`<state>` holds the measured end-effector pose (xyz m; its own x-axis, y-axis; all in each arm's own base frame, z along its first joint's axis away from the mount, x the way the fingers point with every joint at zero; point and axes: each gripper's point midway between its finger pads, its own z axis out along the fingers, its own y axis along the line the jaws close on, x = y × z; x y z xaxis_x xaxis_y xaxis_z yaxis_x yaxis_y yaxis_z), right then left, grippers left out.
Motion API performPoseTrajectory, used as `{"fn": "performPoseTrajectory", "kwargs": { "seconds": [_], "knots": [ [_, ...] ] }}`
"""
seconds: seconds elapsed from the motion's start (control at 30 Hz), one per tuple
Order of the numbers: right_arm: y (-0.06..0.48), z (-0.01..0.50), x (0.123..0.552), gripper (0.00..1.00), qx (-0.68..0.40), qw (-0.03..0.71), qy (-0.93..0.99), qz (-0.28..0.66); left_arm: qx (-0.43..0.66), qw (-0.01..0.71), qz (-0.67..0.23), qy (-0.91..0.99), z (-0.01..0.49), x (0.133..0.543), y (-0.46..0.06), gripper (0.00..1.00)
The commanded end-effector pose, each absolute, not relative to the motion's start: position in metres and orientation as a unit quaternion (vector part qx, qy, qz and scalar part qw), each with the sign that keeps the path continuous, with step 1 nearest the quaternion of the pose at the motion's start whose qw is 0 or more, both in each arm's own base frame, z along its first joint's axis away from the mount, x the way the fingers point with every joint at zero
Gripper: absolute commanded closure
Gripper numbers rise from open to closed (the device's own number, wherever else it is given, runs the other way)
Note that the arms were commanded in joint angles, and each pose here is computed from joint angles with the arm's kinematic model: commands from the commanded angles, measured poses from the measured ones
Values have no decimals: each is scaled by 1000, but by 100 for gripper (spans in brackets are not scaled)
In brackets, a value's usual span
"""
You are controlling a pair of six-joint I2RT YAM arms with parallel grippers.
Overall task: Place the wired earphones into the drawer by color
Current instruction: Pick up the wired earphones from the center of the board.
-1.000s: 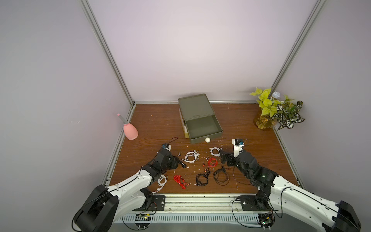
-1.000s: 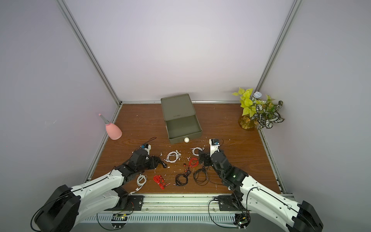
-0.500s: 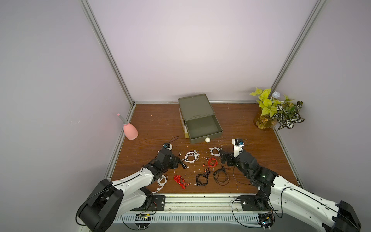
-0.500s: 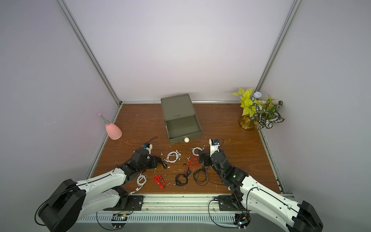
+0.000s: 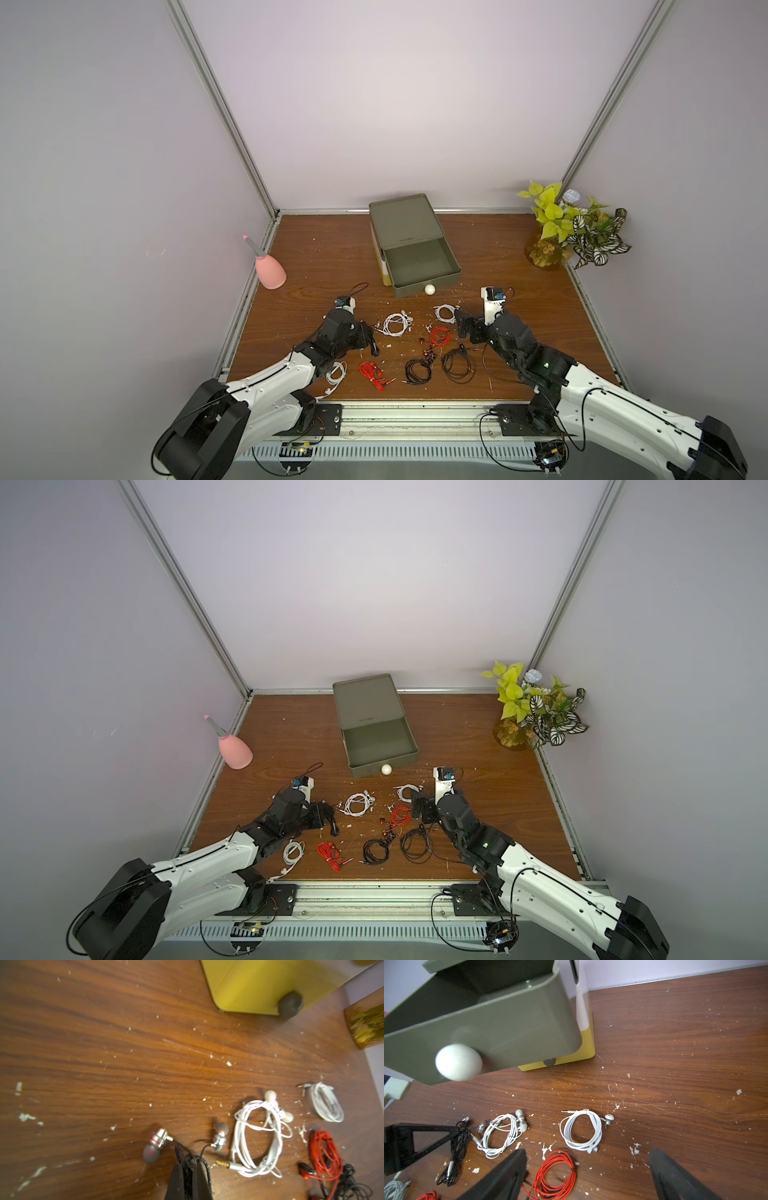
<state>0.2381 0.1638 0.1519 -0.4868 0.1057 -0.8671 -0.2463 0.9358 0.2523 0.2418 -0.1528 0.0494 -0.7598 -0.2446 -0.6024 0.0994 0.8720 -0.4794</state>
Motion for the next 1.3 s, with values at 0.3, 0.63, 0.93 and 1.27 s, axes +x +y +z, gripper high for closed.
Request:
{"fn": "performPoseTrajectory", "kwargs": {
  "seconds": [0.3, 0.63, 0.93, 1.27],
  "knots": [
    [160, 158, 239, 1, -31, 520, 836, 175, -30, 417, -253, 872, 110, 249, -147, 100],
    [160, 163, 240, 2, -30, 527, 831, 176, -3, 484, -257, 836, 194, 262, -150, 100],
    [156, 169, 239, 2, -24, 536, 824, 182, 24, 554, -275, 785, 282, 273, -157, 100],
    [154, 172, 238, 2, -22, 542, 820, 182, 89, 602, -308, 732, 349, 301, -195, 100]
  ]
}}
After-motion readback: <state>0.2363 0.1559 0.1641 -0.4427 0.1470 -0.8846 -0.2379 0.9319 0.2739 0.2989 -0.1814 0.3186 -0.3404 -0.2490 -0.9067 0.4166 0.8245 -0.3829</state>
